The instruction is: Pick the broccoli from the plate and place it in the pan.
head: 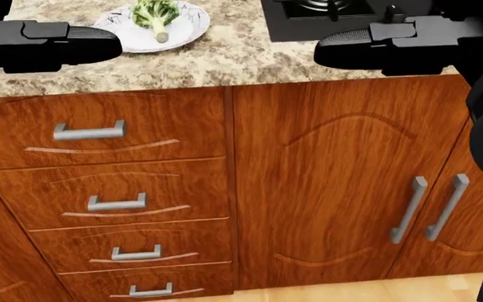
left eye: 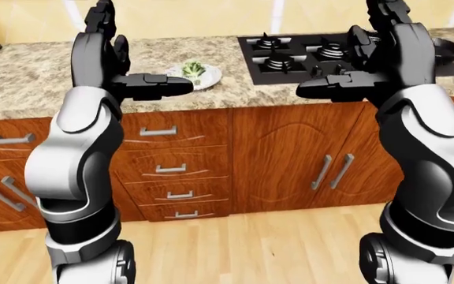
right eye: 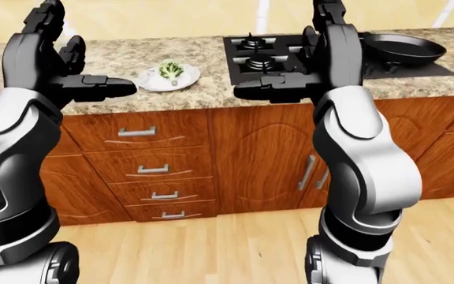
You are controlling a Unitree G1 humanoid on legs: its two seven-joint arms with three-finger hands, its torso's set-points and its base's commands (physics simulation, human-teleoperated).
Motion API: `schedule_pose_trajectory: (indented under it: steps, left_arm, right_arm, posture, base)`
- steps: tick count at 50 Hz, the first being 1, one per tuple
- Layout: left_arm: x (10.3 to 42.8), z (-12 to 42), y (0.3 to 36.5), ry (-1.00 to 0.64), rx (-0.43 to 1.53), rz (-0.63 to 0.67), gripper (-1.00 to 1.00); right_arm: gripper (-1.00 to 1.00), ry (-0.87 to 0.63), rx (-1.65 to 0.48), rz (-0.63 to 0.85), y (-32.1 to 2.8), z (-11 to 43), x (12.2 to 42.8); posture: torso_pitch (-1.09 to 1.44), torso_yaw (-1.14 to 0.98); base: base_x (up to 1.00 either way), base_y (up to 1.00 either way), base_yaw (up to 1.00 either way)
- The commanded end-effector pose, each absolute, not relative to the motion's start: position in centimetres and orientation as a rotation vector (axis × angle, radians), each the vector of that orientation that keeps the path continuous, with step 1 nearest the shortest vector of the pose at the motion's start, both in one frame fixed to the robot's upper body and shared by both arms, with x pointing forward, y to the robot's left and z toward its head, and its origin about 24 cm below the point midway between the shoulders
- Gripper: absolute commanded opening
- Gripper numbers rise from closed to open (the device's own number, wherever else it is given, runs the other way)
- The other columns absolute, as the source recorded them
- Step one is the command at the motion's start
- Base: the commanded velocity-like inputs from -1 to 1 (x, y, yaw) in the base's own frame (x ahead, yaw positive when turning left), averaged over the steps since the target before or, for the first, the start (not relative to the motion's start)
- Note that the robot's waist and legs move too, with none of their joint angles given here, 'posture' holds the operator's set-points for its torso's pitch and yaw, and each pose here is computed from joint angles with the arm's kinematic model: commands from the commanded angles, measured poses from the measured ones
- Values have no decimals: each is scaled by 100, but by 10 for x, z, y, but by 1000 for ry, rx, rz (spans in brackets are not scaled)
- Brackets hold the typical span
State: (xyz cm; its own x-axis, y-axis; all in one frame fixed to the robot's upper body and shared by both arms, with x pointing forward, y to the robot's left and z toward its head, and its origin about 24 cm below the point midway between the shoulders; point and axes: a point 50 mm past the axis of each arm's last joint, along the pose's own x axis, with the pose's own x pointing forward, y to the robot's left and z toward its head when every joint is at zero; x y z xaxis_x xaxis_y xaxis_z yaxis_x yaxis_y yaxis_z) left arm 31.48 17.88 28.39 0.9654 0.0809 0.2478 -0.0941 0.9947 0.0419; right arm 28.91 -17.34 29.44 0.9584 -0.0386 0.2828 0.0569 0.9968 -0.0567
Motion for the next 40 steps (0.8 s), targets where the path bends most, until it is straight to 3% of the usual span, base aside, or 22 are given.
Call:
schedule_pose_trajectory:
  steps: [1,40]
  left_arm:
    - [308,302,178,-338,53,95,100]
    - [309,301,178,-338,52,92,100]
  right_arm:
    - [100,-371,-68,-50,-173,310,283]
    - [100,-372,-72,-44,-172,311,281]
  posture:
    - [0,0]
    - [0,0]
  base:
    - [26,0,0]
    - [25,0,0]
